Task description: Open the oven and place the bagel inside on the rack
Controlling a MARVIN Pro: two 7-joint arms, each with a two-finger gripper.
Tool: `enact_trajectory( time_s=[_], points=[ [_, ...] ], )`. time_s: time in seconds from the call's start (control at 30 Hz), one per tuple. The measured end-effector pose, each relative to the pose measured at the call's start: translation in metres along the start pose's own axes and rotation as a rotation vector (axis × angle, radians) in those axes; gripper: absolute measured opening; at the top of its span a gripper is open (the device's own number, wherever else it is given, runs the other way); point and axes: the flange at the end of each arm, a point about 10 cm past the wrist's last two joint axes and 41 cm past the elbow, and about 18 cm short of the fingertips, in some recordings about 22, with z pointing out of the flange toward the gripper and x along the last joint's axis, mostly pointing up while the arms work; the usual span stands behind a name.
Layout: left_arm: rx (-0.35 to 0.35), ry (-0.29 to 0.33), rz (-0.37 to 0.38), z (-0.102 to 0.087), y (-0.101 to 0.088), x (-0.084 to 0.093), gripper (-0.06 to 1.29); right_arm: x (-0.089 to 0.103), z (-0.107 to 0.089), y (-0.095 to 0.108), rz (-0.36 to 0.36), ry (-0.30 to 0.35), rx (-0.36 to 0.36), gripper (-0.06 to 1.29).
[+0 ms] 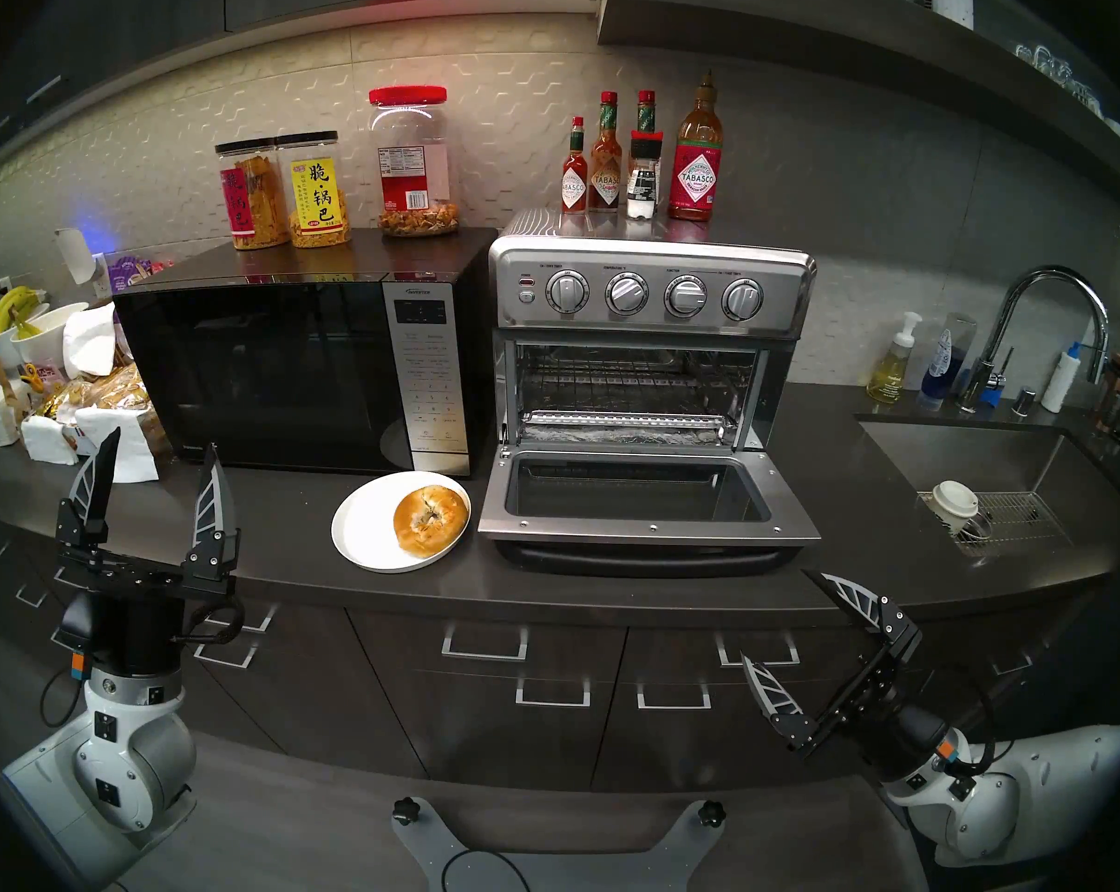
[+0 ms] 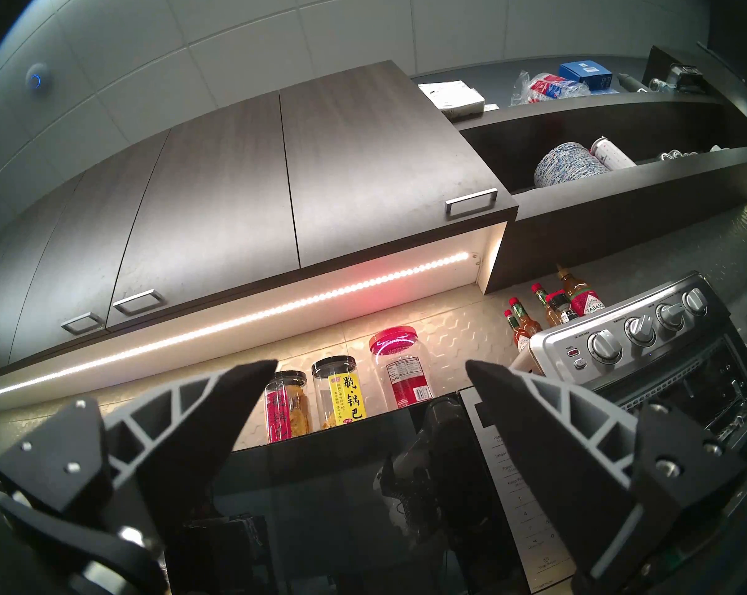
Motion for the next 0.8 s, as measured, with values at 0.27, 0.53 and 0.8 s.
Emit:
enact_trajectory(
  time_s=[0.27, 0.53, 0.8],
  points=[
    [0.000, 0.000, 0.000, 0.000, 0.000, 0.000, 1.25, 0.013, 0.028, -0.009, 0.000, -0.082, 0.056, 1.27],
    [0.000, 0.000, 0.000, 0.000, 0.000, 0.000, 1.25, 0.020, 0.052, -0.021, -0.010, -0.151, 0.125, 1.27],
    [0.000, 0.000, 0.000, 0.000, 0.000, 0.000, 1.25, 0.028, 0.076, -0.039, 0.001, -0.206, 0.190, 1.27]
  ],
)
